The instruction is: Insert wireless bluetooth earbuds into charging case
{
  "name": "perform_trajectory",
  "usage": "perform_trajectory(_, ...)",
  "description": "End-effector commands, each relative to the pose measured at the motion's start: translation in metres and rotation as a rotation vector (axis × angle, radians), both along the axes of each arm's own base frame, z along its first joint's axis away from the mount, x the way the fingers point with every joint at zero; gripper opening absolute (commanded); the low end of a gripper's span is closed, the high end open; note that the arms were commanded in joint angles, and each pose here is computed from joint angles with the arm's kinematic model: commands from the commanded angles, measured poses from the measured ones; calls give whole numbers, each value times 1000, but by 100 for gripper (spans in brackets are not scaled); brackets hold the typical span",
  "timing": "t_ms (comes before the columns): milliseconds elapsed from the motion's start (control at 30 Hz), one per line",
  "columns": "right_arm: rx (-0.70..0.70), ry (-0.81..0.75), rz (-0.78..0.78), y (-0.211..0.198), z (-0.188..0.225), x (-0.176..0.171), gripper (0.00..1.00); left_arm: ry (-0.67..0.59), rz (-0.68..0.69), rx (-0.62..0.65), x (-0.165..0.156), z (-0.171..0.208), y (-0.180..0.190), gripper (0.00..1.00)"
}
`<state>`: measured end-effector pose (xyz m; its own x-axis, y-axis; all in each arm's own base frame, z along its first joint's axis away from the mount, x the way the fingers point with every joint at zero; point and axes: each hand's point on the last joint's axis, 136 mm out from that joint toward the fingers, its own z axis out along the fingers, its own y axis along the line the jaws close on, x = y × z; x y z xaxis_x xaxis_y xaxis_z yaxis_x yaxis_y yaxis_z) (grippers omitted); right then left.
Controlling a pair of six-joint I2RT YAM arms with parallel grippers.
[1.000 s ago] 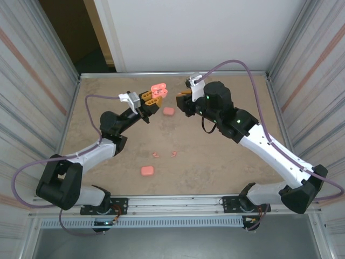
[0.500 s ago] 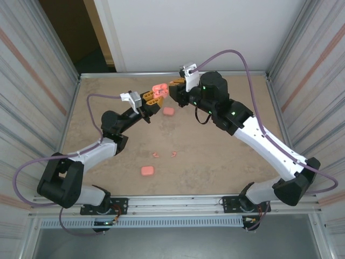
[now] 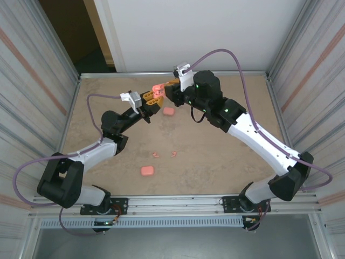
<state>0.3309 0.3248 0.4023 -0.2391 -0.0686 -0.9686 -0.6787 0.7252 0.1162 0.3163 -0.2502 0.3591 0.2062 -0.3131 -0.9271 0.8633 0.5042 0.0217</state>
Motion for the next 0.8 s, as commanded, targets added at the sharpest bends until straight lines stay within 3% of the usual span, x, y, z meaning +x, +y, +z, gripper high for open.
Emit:
perform_trajectory(0, 6, -45, 8, 4, 14, 0, 24, -81, -23, -30, -10, 22, -1, 0)
perform_trajectory(767, -37, 1, -6, 3, -8, 1, 24, -83, -24, -33, -11, 23, 0, 0)
